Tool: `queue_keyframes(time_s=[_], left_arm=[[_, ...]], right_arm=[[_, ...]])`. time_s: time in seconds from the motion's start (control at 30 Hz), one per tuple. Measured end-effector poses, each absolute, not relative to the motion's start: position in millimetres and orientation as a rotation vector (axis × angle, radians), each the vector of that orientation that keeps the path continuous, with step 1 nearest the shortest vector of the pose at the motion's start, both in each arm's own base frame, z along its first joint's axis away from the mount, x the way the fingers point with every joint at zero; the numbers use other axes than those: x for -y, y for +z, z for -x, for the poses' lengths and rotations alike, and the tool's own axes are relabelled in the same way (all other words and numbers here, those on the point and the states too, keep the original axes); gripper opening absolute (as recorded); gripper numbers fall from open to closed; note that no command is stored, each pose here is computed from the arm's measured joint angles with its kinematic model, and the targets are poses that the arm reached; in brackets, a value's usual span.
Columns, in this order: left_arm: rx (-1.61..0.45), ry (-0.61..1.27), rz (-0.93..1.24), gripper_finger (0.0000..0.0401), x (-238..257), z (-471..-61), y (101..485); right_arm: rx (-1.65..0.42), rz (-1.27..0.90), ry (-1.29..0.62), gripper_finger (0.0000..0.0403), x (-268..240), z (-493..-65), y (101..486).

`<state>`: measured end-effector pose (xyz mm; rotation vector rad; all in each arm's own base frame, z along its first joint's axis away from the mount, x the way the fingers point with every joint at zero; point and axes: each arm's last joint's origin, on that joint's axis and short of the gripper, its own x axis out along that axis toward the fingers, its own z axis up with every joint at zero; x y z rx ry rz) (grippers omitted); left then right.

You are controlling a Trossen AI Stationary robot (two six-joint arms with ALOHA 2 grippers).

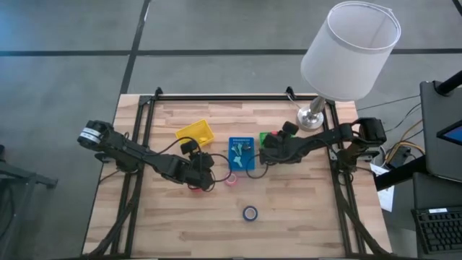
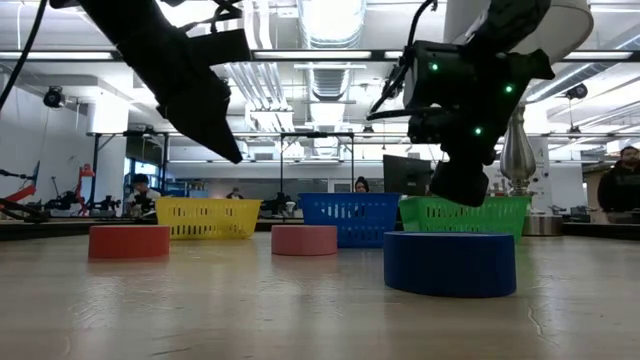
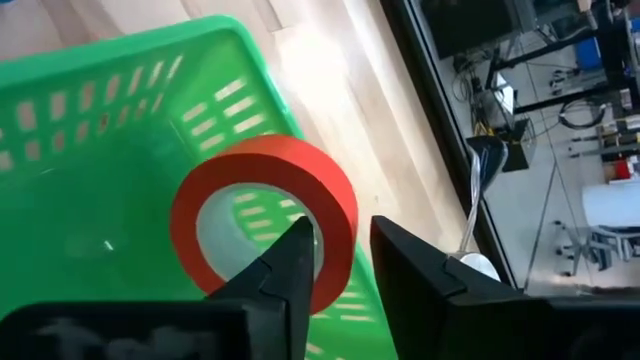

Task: Pick and place Stapler, Stapler remover, tape
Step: Put the red tape into the green basket, then put the blue tape into the green basket

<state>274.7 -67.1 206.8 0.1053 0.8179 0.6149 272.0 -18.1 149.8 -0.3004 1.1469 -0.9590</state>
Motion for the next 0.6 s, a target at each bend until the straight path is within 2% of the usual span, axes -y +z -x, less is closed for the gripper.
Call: queue_keyframes(time_s=[0.27, 0.37, 0.6], left_arm=[[-0.812, 0.614, -0.101, 0.0135, 67.2, -275.2, 207.0], [-0.813, 0.614, -0.102, 0.0135, 67.2, -275.2, 206.9], [-0.813, 0.615, -0.102, 0.0135, 67.2, -275.1, 206.8]], right_arm=[[-1.127, 0.248, -0.92, 0.0132, 16.2, -282.6, 160.3], [-1.139, 0.216, -0.843, 0.0139, 13.4, -291.3, 169.6], [-1.093, 0.204, -0.805, 0.0148, 1.3, -306.7, 198.5]])
